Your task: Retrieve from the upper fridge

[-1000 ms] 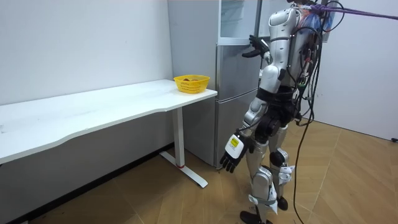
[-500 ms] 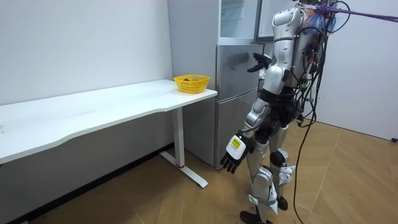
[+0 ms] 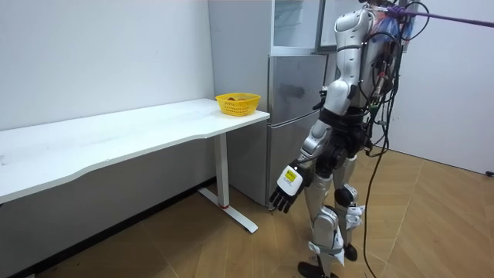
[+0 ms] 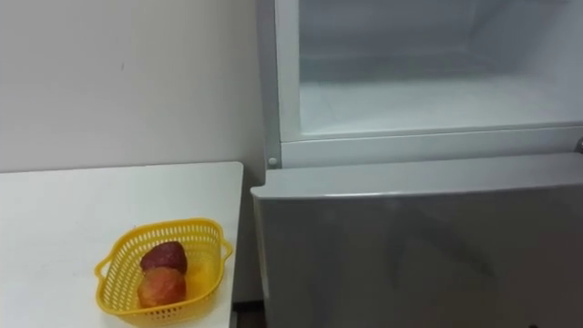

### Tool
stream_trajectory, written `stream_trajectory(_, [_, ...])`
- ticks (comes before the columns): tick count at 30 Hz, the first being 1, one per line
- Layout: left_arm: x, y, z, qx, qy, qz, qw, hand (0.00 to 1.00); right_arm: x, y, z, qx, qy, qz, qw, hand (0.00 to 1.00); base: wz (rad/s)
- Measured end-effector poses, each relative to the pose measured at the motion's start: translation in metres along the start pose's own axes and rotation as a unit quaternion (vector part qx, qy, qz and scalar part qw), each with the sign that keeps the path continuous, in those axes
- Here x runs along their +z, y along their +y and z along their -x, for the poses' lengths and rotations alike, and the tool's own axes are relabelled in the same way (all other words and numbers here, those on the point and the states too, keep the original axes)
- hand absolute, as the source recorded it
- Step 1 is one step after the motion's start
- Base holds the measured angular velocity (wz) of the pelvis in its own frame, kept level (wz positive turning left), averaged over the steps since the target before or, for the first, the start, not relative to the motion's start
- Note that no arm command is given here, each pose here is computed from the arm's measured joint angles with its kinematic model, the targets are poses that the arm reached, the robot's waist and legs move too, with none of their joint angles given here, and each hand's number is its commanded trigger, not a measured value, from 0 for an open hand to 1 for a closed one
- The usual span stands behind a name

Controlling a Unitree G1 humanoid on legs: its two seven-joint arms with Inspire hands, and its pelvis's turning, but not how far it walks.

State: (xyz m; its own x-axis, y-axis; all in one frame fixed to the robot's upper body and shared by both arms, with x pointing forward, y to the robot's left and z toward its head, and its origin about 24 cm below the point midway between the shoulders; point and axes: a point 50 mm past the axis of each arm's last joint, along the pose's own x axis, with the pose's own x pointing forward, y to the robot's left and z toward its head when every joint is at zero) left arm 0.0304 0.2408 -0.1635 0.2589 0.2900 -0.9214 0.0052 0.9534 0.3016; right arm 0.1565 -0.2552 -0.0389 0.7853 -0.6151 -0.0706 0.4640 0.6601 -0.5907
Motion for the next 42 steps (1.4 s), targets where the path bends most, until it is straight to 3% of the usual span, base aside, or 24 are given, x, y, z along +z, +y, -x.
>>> stream_trajectory(8, [0.001,0.002,0.001,0.003,-0.009,0.006,1.0,0.0,-0.057,0.008,0.02,0.042,0.146,0.02,0.988,0.0,0.03])
stream_trajectory(13, [0.0,0.002,0.001,0.007,-0.005,0.024,1.0,0.0,-0.103,0.008,0.044,0.086,0.267,0.061,0.958,0.0,0.0])
stream_trajectory(23, [0.001,0.002,0.001,-0.003,-0.004,0.031,0.999,0.0,-0.134,0.016,0.065,0.173,0.379,0.071,0.906,0.0,0.0])
stream_trajectory(28, [-0.003,0.002,0.001,-0.002,0.008,0.035,0.999,0.0,-0.14,0.021,0.075,0.21,0.428,0.029,0.878,0.0,0.0])
stream_trajectory(36, [-0.005,0.002,0.001,0.0,0.016,0.048,0.999,0.0,-0.147,0.027,0.088,0.202,0.518,-0.092,0.826,0.0,0.0])
stream_trajectory(42, [-0.008,0.004,0.001,0.0,0.029,0.076,0.997,0.0,-0.157,0.023,0.109,0.125,0.596,-0.259,0.75,0.0,0.08])
